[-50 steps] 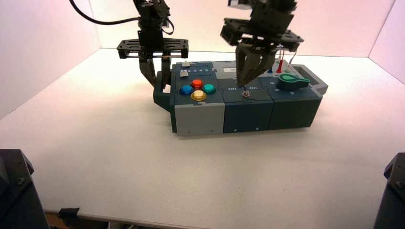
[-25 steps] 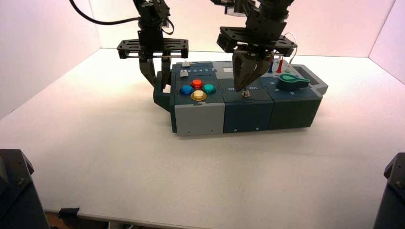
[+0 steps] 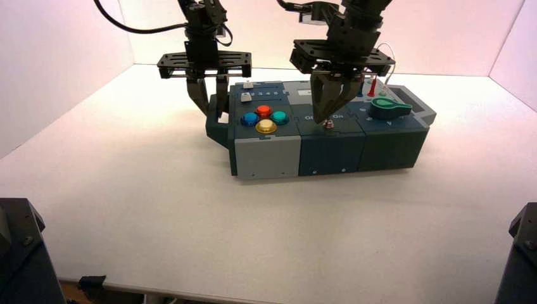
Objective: Flip the bottom switch on with the right gripper.
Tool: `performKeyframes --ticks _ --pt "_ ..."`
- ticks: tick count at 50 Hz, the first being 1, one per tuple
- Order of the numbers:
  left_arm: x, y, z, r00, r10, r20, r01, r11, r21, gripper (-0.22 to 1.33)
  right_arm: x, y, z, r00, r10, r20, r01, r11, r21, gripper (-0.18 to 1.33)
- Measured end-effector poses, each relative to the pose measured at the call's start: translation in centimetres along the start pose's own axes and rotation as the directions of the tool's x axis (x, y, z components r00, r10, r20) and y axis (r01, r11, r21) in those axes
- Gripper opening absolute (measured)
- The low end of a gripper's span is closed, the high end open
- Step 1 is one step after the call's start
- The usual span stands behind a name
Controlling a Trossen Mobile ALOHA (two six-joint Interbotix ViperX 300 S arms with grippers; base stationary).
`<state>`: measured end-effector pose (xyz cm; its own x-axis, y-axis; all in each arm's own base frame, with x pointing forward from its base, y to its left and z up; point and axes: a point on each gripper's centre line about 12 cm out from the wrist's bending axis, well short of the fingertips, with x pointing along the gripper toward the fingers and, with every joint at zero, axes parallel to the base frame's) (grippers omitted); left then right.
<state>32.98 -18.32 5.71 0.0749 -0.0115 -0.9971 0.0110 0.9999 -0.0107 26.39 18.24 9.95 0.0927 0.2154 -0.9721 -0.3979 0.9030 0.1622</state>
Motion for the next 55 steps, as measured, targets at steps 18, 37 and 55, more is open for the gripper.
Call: performKeyframes --ticks 18,37,55 --pt "0.0 0.0 0.1 1.000 -0.003 0.000 0.003 1.000 -0.008 0.50 -0.2 -0.7 0.1 1.000 -0.016 -0.007 0.016 0.9999 0.000 -0.15" --pt "0.1 0.1 0.1 1.000 -0.002 -0.005 0.002 1.000 -0.011 0.50 -1.2 -0.8 1.0 1.000 -0.015 0.022 0.015 0.9999 -0.003 -0.14" --pt "0.2 0.1 0.1 1.000 -0.001 -0.006 0.001 1.000 -0.012 0.50 -3.2 -0.6 1.9 0.996 -0.007 0.092 0.008 0.9999 -0.008 -0.14"
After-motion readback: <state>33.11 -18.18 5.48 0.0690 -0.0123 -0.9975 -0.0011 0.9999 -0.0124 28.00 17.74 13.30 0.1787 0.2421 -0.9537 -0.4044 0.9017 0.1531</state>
